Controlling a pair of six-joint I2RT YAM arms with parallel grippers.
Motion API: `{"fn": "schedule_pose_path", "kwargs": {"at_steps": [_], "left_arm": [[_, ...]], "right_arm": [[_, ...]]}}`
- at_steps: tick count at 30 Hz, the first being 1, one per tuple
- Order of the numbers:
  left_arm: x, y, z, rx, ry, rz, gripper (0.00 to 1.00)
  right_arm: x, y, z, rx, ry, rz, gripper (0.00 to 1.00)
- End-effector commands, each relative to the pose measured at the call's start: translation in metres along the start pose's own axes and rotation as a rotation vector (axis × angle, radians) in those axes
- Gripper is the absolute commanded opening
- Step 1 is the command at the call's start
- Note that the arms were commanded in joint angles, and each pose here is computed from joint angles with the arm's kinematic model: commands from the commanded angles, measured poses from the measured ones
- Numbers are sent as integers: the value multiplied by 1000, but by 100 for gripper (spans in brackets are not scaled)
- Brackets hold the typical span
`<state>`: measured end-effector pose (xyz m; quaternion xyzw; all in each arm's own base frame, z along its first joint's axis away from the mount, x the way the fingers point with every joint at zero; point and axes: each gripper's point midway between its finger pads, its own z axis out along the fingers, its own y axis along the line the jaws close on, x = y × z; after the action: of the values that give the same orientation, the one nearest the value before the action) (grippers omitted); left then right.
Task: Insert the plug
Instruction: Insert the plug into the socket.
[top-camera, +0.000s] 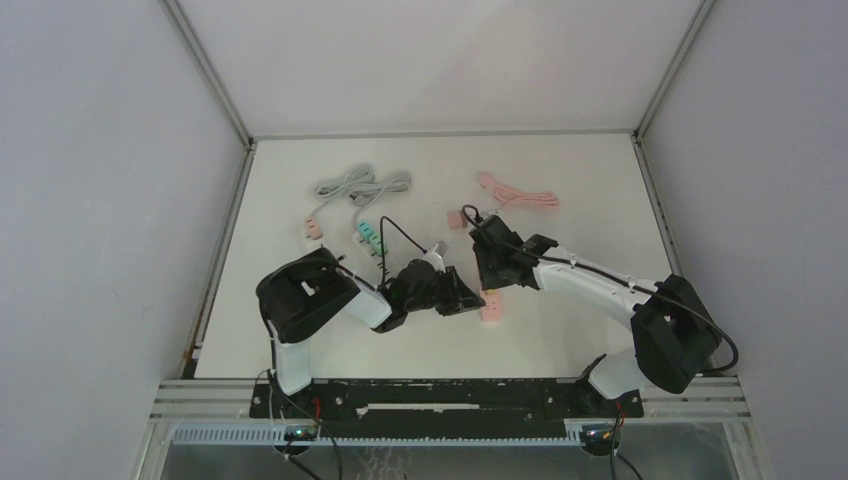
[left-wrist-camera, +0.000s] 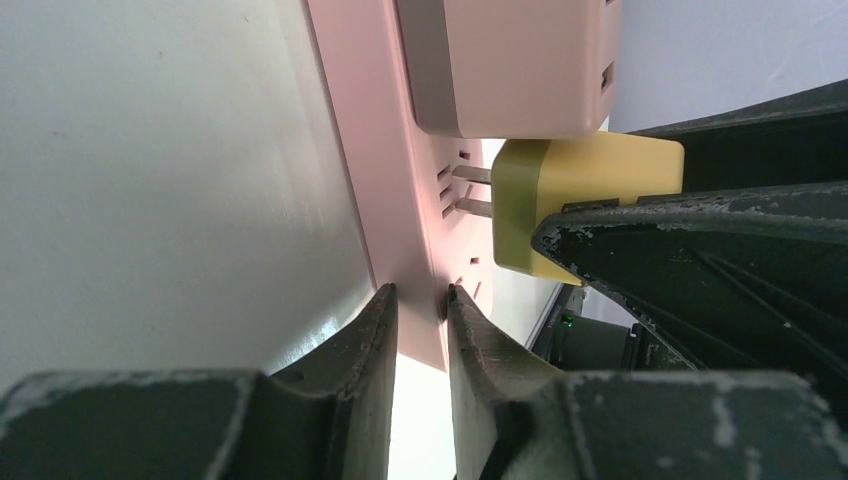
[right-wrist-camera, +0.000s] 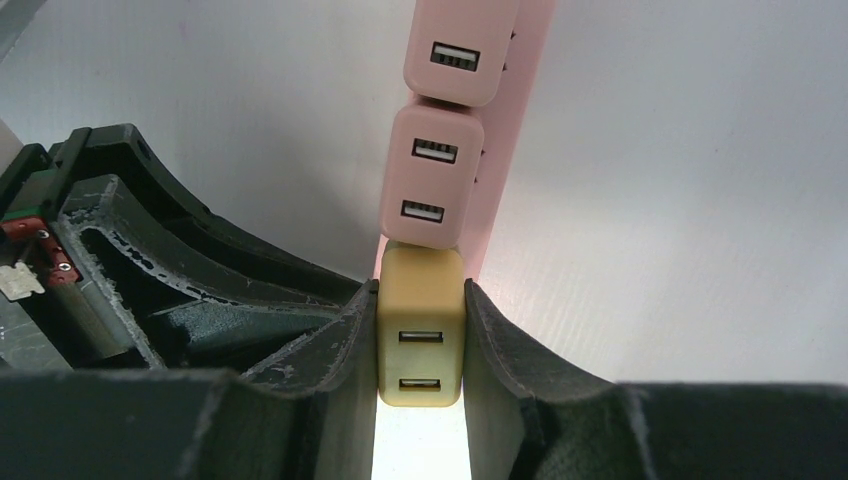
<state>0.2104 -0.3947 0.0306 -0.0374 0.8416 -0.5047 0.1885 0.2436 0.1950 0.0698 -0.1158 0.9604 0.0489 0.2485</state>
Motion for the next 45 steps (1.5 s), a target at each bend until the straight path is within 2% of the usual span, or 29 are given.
{"fn": "schedule_pose_path", "kwargs": {"at_steps": [1, 20, 31, 45], "left_arm": [[0, 14, 3, -56, 5, -7, 28], [1, 13, 2, -61, 6, -8, 26], [3, 13, 3, -67, 7, -9, 25], [5, 13, 2, -68, 11, -12, 23]], "right_arm": [[-11, 7, 3, -1, -40, 20, 0], [9, 6, 6, 67, 82, 23, 0], [20, 1, 12, 154, 145, 98, 0], [36, 1, 24, 172, 195, 26, 0]]}}
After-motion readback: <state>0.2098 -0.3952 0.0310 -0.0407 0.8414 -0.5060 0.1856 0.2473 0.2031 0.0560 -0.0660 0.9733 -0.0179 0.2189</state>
